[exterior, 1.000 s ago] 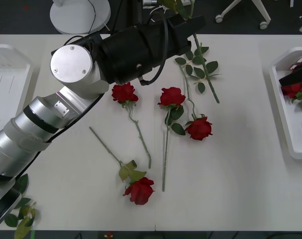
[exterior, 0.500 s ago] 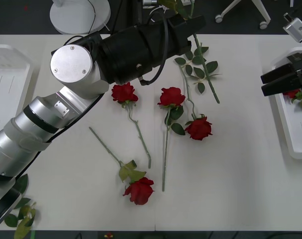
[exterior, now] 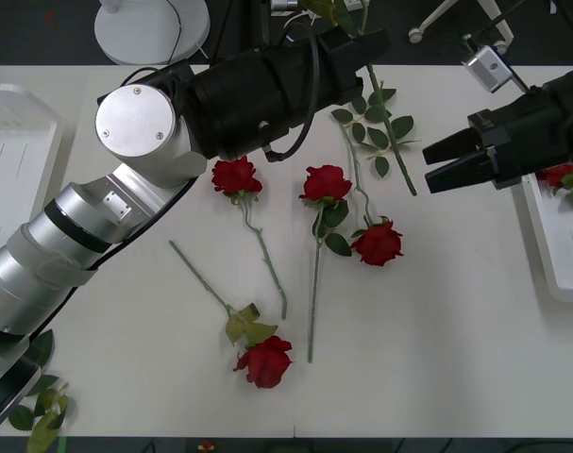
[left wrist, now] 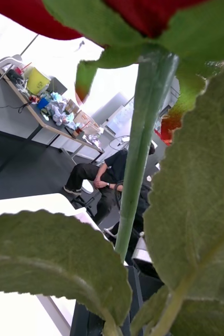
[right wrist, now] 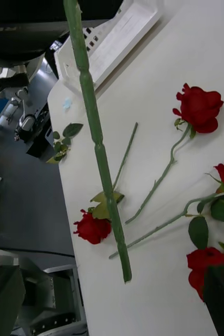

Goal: Place the red flowers into the right box and the blue flowers into the left box. If a person shows an open palm, hand one flower to the person first, then continue sorting.

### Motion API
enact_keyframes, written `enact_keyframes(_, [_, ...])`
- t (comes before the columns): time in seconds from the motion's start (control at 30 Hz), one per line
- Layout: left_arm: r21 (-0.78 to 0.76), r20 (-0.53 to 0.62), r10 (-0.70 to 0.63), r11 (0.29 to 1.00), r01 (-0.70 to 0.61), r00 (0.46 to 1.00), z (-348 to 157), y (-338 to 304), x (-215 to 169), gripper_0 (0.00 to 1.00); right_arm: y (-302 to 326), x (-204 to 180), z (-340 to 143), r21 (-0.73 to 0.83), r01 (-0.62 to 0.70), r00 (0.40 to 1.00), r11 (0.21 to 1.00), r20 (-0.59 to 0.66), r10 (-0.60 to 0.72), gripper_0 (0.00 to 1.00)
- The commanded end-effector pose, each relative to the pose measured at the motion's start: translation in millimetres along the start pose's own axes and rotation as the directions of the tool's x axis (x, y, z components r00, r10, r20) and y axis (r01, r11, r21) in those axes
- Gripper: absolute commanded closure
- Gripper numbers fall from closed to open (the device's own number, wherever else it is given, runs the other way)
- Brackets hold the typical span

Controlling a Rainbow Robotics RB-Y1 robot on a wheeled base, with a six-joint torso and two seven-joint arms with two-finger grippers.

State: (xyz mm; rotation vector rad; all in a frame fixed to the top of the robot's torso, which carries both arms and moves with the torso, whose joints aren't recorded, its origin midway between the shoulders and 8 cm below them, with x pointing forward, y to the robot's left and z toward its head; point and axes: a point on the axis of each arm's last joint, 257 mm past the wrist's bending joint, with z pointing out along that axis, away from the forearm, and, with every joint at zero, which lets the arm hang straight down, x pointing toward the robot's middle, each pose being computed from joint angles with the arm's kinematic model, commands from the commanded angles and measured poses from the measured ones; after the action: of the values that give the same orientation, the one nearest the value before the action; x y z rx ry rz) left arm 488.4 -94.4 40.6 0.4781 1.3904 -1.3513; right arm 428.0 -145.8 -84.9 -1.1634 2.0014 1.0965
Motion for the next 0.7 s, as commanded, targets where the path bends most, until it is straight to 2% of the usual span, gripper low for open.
enact_keyframes(0.03, [0.09, 0.016, -0.051, 0.995, 0.049, 0.999, 18.9, -45.2, -17.1, 1.0, 10.7, -12.1, 33.5, -0.03, -0.002, 0.999, 1.0, 0.034, 0.003, 0.0])
enact_keyframes(0.33, [0.09, 0.016, -0.051, 0.995, 0.049, 0.999, 18.9, -45.2, -17.1, 1.0, 18.9, -14.8, 64.0, -0.05, 0.013, 0.999, 0.999, 0.038, -0.011, 0.0])
enact_keyframes(0.4, [0.09, 0.016, -0.051, 0.995, 0.049, 0.999, 18.9, -45.2, -17.1, 1.0, 20.5, -16.5, 68.3, -0.053, 0.011, 0.999, 0.999, 0.044, -0.008, 0.11])
enact_keyframes(0.47, [0.09, 0.016, -0.051, 0.995, 0.049, 0.999, 18.9, -45.2, -17.1, 1.0, 22.4, -18.9, 73.9, -0.057, 0.007, 0.999, 0.998, 0.052, -0.004, 0.31])
enact_keyframes(0.6, [0.09, 0.016, -0.051, 0.995, 0.049, 0.999, 18.9, -45.2, -17.1, 1.0, 22.4, -21.3, 79.7, -0.056, -0.007, 0.998, 0.998, 0.063, 0.01, 0.81])
enact_keyframes(0.63, [0.09, 0.016, -0.051, 0.995, 0.049, 0.999, 18.9, -45.2, -17.1, 1.0, 24.0, -22.1, 81.2, -0.06, -0.008, 0.998, 0.998, 0.065, 0.012, 0.89])
enact_keyframes(0.7, [0.09, 0.016, -0.051, 0.995, 0.049, 0.999, 18.9, -45.2, -17.1, 1.0, 24.0, -22.1, 81.2, -0.061, -0.014, 0.998, 0.998, 0.065, 0.018, 0.94])
